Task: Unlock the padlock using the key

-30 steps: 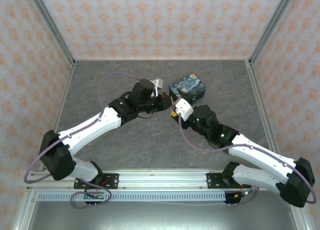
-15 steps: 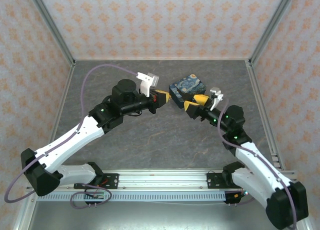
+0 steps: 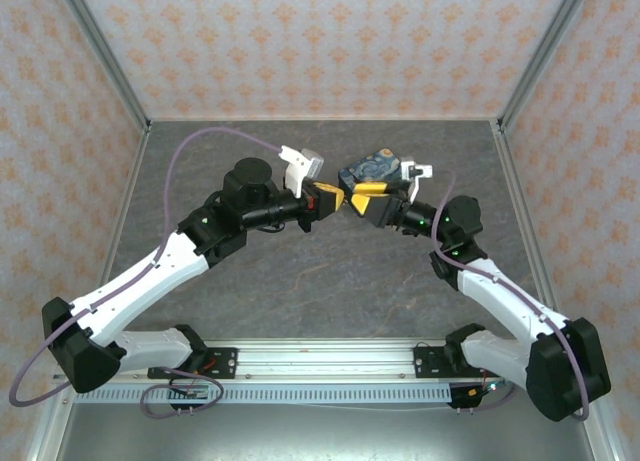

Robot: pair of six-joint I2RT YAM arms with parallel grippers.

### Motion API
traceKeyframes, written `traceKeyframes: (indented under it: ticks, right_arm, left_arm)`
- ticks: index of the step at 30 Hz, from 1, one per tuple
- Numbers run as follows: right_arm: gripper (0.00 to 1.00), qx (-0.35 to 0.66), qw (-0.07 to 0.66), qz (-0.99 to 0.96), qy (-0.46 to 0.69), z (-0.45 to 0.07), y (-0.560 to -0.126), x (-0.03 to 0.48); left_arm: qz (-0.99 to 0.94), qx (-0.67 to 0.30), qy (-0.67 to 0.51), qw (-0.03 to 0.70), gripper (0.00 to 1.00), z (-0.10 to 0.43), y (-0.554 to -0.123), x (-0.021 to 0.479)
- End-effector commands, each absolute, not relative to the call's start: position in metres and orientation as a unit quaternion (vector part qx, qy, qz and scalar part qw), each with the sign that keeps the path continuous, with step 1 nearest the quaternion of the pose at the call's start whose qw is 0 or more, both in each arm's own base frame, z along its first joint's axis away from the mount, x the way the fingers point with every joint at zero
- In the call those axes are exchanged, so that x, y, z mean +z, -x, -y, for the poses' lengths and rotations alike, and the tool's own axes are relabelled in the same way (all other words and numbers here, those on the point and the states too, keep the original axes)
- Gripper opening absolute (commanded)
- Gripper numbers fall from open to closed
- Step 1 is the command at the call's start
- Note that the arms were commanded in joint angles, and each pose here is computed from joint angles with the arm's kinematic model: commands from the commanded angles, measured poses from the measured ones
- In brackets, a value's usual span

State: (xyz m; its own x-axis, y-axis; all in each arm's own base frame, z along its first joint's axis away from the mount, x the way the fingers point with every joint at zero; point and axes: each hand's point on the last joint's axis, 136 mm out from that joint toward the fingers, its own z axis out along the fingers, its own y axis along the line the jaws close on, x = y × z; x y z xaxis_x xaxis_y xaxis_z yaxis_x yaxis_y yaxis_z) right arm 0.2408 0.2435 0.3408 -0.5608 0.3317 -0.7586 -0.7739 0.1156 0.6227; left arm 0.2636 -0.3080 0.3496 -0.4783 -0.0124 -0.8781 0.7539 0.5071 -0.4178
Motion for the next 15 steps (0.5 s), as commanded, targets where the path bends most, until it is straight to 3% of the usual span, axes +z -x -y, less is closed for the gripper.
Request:
traceKeyframes:
  ticks: [1, 15]
  right_arm:
    - [0.73, 0.638, 0.435, -0.594, 0.224, -0.2508, -0.2276, 0.3508]
    - [0.54, 0.633, 0.426, -0.602, 0.236, -0.2586, -0.2287, 0.3473]
  left_arm:
    - [-0.724, -0.438, -0.260, 0.466, 0.00, 0.3101, -0.2628, 0.3699]
    - [-0.726, -0.437, -0.256, 0.464, 0.00, 0.3104, -0.2644, 0.3687]
